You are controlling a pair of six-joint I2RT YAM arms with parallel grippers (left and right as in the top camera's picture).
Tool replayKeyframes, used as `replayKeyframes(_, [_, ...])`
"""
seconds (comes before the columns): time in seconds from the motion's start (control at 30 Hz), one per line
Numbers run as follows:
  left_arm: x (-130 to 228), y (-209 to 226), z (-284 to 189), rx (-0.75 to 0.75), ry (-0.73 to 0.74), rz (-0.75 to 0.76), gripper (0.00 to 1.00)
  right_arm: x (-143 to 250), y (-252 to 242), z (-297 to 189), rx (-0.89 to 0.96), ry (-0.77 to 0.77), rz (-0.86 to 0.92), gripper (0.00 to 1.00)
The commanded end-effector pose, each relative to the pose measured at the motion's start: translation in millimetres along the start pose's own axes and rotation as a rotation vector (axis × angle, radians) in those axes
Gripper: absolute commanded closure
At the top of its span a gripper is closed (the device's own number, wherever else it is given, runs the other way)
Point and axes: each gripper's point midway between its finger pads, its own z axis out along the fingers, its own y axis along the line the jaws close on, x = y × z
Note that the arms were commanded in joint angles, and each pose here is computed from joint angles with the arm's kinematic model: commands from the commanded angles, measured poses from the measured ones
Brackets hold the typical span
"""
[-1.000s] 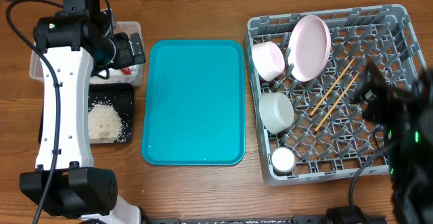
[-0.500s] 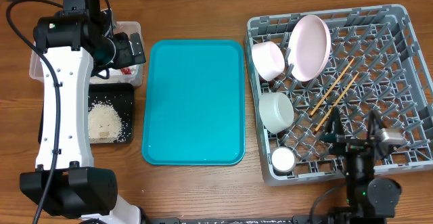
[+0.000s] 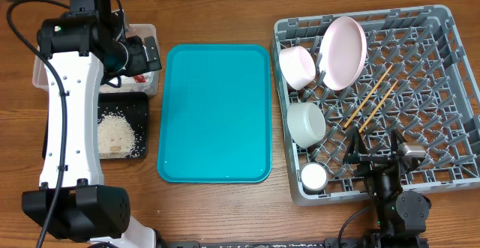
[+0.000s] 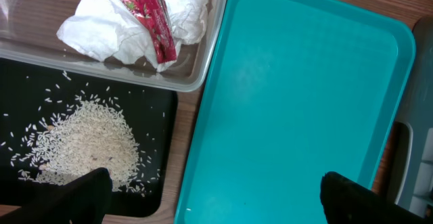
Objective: Sort waste into correct bins and load items into the dishwasher
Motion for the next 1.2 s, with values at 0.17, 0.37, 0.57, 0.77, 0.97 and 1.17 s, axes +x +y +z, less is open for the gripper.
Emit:
replayKeyframes(0.17, [-3.4,-3.1,-4.5,0.003,-0.018,0.005,0.00,1.6,0.1,0.0,-0.005,-0.004,-0.007,0.00])
replayKeyframes(0.37, [-3.4,-3.1,-4.5,0.003,-0.018,0.005,0.00,1.6,0.1,0.0,-0.005,-0.004,-0.007,0.00])
replayKeyframes(0.57, [-2.3,-1.8,-4.5,-0.002,-0.014,0.005,0.00,1.6,0.1,0.0,-0.005,-0.004,-0.007,0.00])
replayKeyframes(0.77, [-62.4,-62.9,-75.5,0.204,-0.480,0.298,0.00,1.6,0.1,0.0,-0.005,-0.004,-0.007,0.00])
replayKeyframes(0.97, [-14.5,-68.9,-103.5,0.250,-0.703,0.489,0.00,1.6,0.1,0.0,-0.005,-0.004,-0.007,0.00])
replayKeyframes(1.17, [57.1,-48.6,-78.9,0.269,-0.872,0.487,0.00,1.6,0.0,0.0,-0.005,-0.004,-0.007,0.00])
